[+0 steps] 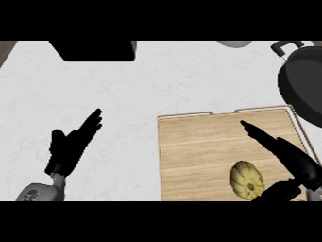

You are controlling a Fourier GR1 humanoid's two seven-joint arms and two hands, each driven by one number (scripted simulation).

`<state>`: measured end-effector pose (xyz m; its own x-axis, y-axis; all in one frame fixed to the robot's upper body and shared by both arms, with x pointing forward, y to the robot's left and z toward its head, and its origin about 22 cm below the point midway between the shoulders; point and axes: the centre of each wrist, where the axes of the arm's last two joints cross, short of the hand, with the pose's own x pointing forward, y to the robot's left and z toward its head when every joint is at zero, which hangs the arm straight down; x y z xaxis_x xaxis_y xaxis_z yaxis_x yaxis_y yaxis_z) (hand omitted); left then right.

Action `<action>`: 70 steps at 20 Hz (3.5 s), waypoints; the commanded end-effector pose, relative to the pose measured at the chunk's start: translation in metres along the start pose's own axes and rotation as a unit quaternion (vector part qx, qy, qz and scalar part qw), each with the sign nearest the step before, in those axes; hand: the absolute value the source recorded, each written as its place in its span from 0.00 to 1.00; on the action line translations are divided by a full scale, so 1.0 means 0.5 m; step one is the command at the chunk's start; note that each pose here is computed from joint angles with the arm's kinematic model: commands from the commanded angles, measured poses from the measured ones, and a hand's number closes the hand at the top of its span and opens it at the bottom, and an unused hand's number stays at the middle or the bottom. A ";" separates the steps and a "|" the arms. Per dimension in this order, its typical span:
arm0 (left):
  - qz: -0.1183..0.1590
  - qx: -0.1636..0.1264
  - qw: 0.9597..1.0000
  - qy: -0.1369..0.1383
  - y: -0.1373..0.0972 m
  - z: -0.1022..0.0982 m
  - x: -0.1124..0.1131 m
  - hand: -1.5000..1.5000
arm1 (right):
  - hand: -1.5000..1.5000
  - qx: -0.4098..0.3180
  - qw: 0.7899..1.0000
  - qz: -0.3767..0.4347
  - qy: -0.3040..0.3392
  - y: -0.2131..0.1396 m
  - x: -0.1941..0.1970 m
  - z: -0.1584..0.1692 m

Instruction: Pick the squash from the tray and place it in the pot

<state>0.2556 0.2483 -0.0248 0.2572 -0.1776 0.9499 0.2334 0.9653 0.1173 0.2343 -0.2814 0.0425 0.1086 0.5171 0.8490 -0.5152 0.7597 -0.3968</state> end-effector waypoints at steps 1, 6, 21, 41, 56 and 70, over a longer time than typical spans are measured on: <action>-0.002 0.000 1.000 0.000 -0.044 0.003 0.005 0.50 | 0.00 0.005 1.000 -0.031 0.006 0.031 -0.017 -0.003; 0.002 0.001 1.000 0.000 0.012 -0.025 0.007 0.50 | 0.00 0.011 0.998 -0.065 0.020 0.031 -0.071 -0.077; 0.007 -0.004 1.000 -0.003 -0.016 0.014 -0.017 0.50 | 1.00 0.025 0.997 -0.054 -0.058 0.111 -0.154 -0.039; -0.001 -0.002 1.000 -0.009 0.006 -0.025 0.025 0.50 | 1.00 -0.516 0.855 -0.051 -0.031 -0.258 -0.430 0.433; 0.001 0.004 1.000 0.004 -0.016 -0.024 0.016 0.50 | 1.00 -0.521 0.845 0.118 0.012 -0.443 -0.211 0.345; -0.003 -0.018 1.000 -0.011 -0.036 -0.019 0.025 0.50 | 1.00 -0.452 0.861 0.201 0.117 -0.525 -0.007 0.134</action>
<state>0.2634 0.2349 -0.0224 0.2527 -0.1757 0.9515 0.2574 0.9602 0.1090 0.2848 -0.5279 0.1697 0.2600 0.7641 0.5903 0.3621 0.4896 -0.7932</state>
